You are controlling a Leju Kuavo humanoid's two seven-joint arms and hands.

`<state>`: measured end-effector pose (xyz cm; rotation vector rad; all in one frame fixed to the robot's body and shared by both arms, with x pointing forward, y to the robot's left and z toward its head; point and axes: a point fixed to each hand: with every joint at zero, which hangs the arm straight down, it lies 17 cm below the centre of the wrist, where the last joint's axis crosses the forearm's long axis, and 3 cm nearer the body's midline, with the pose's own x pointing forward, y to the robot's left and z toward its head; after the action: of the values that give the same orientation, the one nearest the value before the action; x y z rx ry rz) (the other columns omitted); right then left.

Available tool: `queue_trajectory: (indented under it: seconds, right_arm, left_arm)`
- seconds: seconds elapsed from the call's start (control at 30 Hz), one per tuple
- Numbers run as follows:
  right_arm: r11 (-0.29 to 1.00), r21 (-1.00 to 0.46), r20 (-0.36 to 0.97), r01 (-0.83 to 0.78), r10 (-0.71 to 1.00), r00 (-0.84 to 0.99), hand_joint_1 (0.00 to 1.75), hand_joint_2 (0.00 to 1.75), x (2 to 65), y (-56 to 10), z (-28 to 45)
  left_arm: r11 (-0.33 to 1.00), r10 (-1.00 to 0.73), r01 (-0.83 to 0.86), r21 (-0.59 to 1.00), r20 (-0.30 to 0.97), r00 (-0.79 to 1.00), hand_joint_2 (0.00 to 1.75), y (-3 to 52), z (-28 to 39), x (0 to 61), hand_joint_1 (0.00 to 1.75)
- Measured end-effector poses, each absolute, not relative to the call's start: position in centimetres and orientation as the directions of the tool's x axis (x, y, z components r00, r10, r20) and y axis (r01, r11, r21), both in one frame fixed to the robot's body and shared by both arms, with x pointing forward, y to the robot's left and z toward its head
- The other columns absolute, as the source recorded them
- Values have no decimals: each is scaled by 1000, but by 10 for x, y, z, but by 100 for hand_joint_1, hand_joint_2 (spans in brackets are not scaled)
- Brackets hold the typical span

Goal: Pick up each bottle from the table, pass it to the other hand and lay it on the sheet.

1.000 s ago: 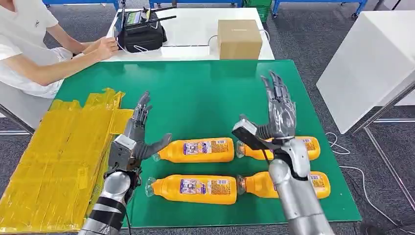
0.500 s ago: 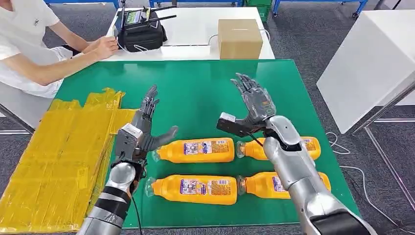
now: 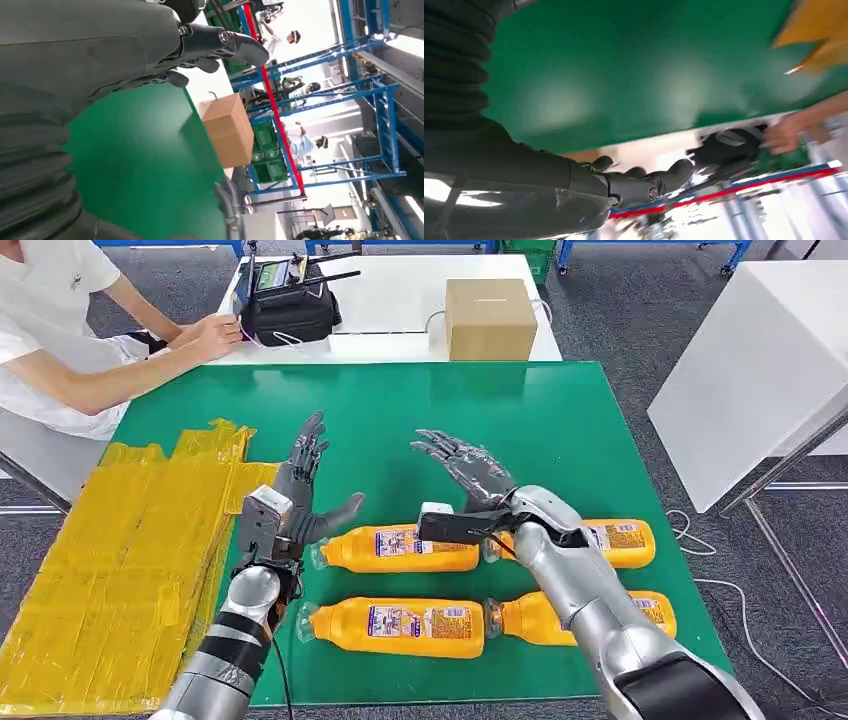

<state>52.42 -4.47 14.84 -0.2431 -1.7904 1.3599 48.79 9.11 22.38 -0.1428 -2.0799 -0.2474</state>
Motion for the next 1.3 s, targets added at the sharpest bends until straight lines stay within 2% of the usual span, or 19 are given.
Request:
queue_trajectory:
  seconds: [0.37,0.67,0.8,0.9,1.07,1.3]
  right_arm:
    - [361,-828,559,-429,479,-677,0,175,486,15,144]
    - [321,-823,568,-469,494,-659,0,175,475,24,119]
    - [258,-832,546,-491,538,-642,0,175,471,23,95]
    - [204,-841,517,-502,579,-631,0,175,472,16,77]
    - [113,-845,468,-523,629,-620,0,175,470,4,51]
    - [34,-847,414,-530,667,-620,0,175,475,-13,38]
  left_arm:
    - [974,1,200,106,882,-472,175,93,213,499,0]
    - [973,0,204,105,888,-460,175,93,210,503,0]
    - [983,-9,159,95,882,-471,175,103,213,507,0]
    - [996,-71,18,92,869,-489,175,138,220,517,0]
    - [948,-256,-291,125,843,-473,175,244,245,539,0]
    - [892,-286,-449,58,840,-461,175,350,257,537,0]
